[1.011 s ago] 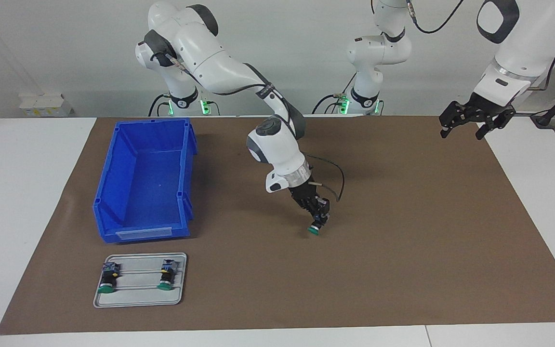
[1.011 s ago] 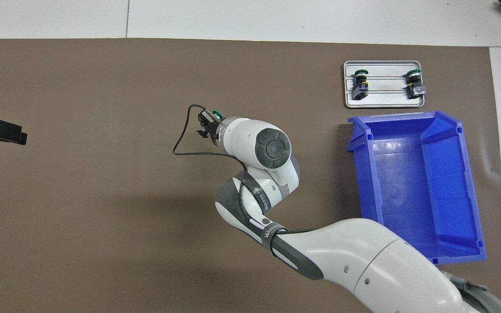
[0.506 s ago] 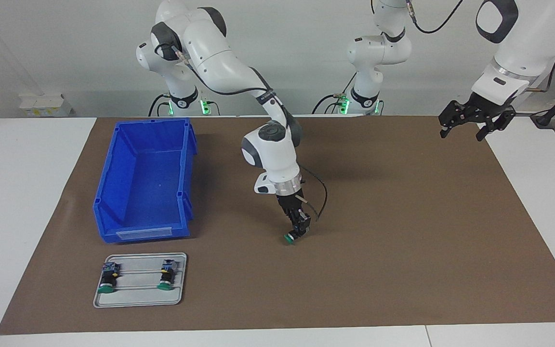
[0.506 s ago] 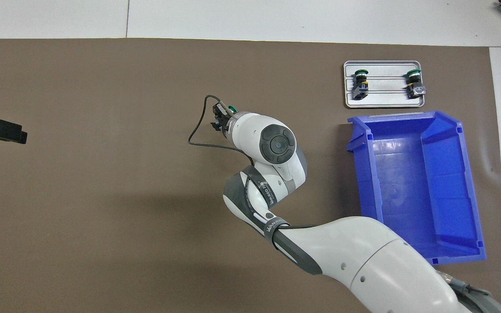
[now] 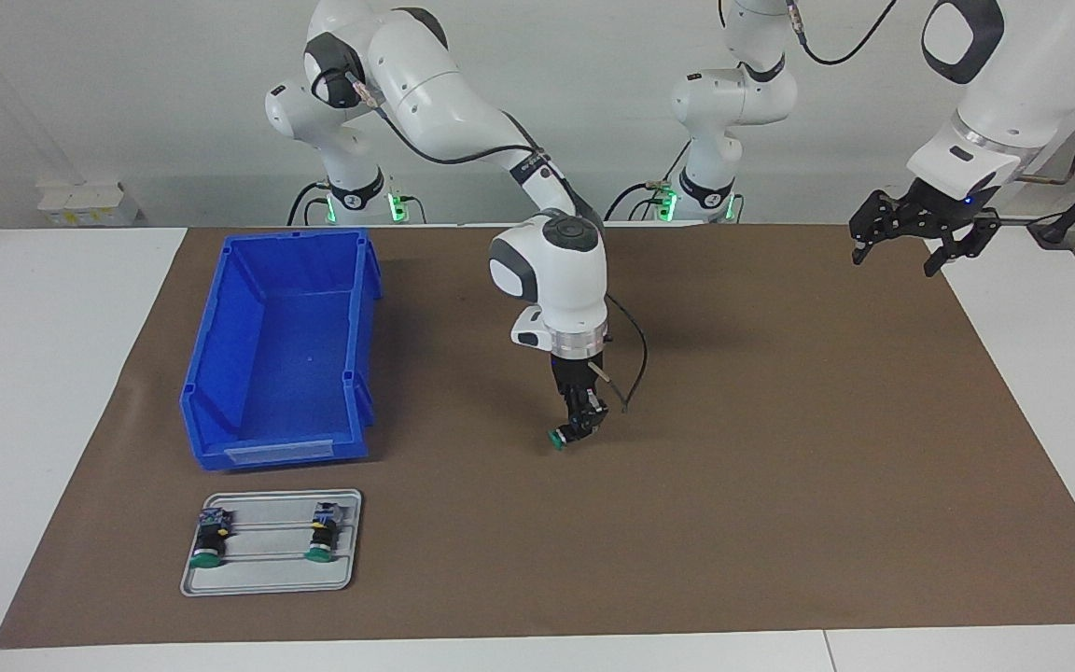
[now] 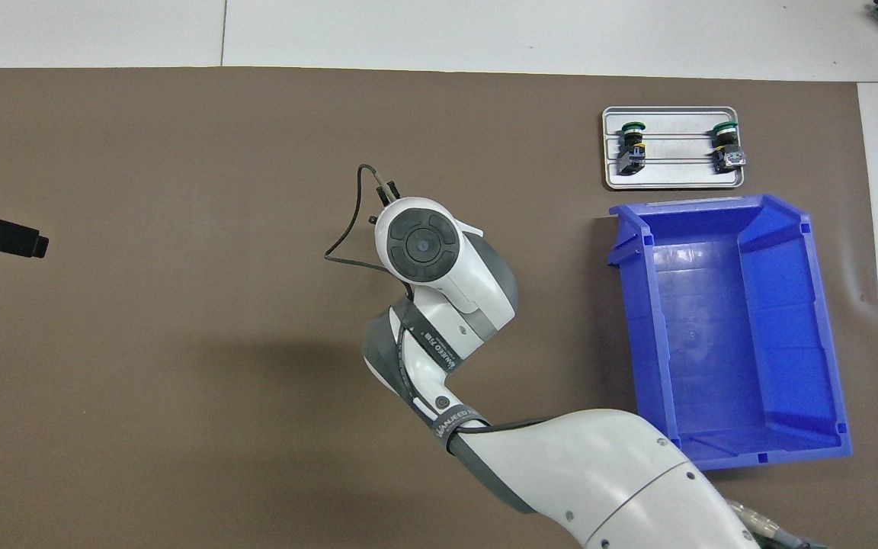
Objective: Place and press button with both arms
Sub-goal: 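Lower the part onto the table center and open the right gripper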
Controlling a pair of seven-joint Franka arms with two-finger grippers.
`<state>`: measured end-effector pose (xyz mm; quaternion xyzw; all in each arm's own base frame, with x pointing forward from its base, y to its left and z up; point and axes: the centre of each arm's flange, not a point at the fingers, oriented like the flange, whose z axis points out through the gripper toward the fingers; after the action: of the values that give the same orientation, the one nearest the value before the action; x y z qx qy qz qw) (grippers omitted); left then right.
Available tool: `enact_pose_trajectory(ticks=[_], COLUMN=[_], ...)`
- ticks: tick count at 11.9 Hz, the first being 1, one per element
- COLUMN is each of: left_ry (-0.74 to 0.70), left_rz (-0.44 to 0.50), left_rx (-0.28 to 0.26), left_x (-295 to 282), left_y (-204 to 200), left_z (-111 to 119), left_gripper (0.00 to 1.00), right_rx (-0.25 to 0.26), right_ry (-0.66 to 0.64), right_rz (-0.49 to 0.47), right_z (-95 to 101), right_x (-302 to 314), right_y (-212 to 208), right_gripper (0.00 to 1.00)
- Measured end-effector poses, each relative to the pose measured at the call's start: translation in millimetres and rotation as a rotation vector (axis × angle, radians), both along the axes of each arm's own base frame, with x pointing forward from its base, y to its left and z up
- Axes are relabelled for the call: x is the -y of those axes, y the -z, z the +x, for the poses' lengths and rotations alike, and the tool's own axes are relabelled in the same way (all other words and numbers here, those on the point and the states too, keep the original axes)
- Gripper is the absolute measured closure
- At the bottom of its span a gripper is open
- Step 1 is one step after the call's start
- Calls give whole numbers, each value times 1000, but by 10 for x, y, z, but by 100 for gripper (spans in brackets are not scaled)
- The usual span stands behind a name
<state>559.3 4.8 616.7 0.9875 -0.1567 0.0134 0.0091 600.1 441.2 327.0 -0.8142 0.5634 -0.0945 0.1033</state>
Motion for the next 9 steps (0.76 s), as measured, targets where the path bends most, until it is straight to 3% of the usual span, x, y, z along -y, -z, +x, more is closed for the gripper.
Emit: enact_pose_trajectory(ticks=[2,4,9], left_ry=[2,-8,-39], left_rz=[0,0,-1], left_rx=[2,6,16], left_x=[-1,-11,-12], left_y=[-1,-6,-16], left_z=[2,6,18], left_gripper=[0,0,0], right_rx=[-41,-50,-57], right_ry=[24,59,113], right_rz=[-30,-45,-40], right_z=[-147,-304,-288], right_x=[-119,-281,-261], right_y=[44,69,50], right_gripper=[67,67,67])
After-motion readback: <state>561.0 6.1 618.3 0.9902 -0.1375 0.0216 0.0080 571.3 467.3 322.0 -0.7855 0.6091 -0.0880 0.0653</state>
